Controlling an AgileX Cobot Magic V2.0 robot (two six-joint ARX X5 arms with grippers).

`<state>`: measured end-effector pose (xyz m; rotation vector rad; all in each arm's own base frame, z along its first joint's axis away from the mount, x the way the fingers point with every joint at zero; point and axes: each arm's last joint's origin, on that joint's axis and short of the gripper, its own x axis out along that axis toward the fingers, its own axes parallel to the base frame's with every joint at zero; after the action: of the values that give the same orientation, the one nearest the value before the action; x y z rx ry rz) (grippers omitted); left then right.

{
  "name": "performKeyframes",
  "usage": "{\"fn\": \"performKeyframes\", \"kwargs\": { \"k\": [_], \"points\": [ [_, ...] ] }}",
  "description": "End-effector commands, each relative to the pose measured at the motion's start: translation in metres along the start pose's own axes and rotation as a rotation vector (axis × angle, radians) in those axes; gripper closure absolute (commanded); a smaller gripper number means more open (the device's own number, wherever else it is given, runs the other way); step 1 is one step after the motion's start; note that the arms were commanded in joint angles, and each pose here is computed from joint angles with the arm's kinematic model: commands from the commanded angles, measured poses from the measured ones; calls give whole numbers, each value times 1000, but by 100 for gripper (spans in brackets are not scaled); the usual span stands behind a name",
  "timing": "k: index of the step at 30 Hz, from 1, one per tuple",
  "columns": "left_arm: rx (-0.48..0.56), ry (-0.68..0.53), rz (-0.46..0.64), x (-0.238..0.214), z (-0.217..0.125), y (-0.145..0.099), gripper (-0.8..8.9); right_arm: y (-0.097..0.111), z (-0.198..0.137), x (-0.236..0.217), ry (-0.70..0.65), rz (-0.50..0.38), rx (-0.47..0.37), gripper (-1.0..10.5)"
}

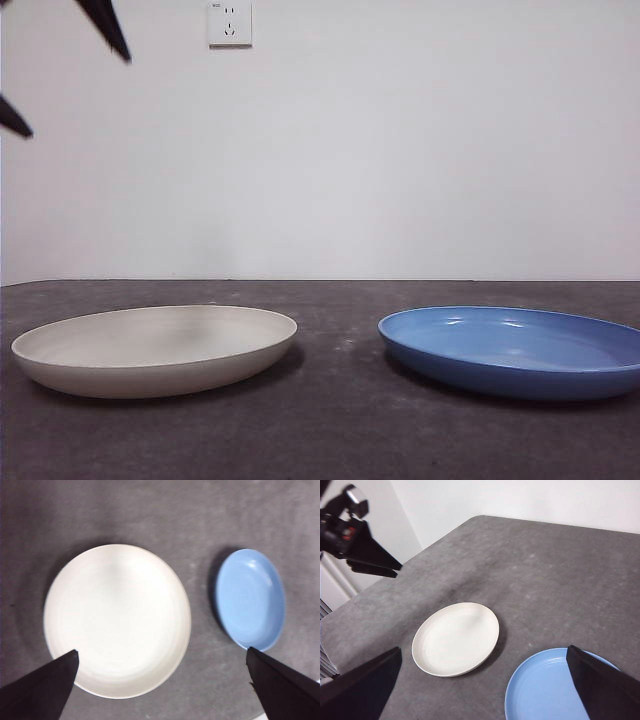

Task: Pick up the white plate, put it on the blue plate, put it on desk

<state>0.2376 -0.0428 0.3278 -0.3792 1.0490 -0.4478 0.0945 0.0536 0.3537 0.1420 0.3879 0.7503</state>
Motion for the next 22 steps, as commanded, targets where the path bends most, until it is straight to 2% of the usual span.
{"fn": "performKeyframes", "kwargs": {
  "k": [1,12,22],
  "points": [
    [-2,19,16,11,11,10,130,2,4,-2,-12,11,-11,402],
    [-106,160,52,72,28,49,130,2,4,-2,-8,9,-10,402],
    [-178,259,77,118,31,81,137,2,2,-2,3,8,-6,401]
  ]
}}
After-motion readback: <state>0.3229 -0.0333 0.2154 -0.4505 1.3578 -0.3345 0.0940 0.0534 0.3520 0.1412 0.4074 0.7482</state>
